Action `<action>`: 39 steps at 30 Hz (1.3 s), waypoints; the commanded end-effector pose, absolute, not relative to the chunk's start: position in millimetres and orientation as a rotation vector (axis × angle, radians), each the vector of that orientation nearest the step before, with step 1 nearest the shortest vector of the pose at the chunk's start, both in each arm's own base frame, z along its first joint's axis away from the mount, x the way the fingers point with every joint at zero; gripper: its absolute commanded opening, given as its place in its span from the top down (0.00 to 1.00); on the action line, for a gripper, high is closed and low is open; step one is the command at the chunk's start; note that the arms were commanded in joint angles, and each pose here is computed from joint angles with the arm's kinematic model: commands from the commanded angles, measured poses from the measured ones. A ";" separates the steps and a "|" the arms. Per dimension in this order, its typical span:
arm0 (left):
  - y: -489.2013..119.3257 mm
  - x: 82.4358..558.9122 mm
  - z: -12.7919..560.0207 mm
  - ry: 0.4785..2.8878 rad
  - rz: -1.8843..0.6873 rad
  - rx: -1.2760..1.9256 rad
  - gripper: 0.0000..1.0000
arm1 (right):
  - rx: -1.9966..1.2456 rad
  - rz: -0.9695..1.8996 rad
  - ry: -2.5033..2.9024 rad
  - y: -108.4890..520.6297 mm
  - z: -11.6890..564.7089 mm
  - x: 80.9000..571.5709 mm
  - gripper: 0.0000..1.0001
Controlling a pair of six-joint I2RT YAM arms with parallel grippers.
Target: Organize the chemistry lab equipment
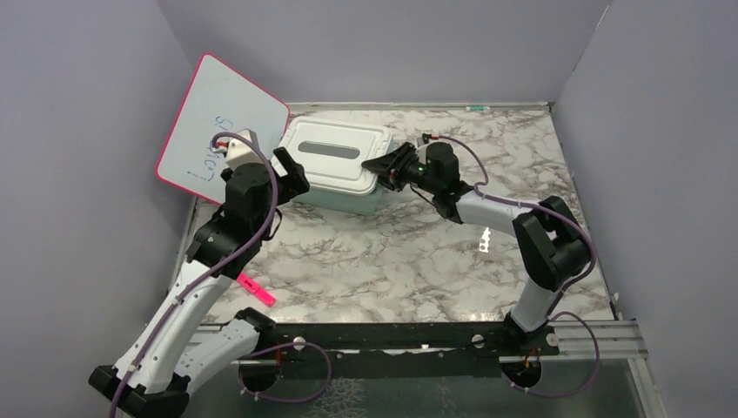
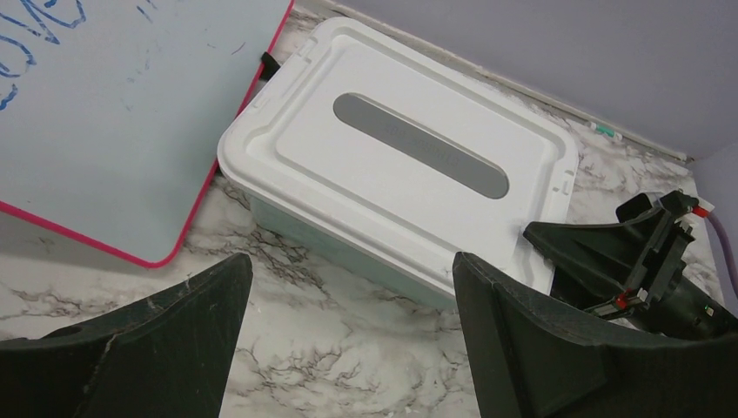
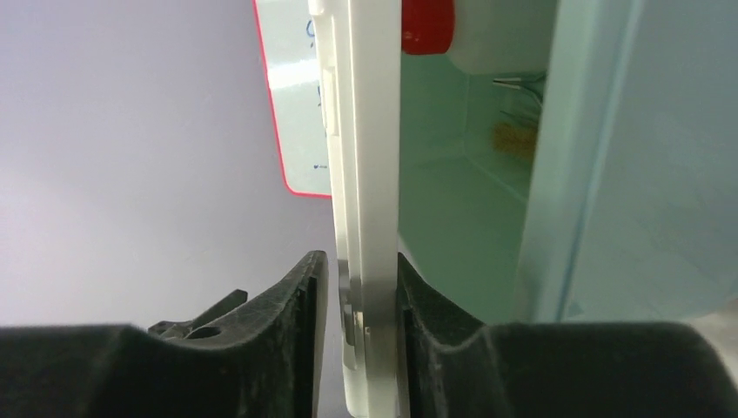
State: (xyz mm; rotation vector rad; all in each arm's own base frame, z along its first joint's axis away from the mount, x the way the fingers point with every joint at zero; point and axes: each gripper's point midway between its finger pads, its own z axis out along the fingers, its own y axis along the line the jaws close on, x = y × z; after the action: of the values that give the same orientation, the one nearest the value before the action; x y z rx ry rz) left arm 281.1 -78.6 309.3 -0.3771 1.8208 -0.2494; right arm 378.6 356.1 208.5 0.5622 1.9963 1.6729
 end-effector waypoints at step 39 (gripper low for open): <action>-14.6 430.3 227.5 2.105 -0.225 -0.521 0.05 | 0.283 0.839 2.229 300.4 157.9 405.5 0.30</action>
State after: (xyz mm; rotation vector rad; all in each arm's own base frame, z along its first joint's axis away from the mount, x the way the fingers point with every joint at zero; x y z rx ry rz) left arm 427.4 -9.1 235.7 -0.5395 2.0862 -0.1897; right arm 396.0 308.6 168.8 0.3010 2.2037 0.9764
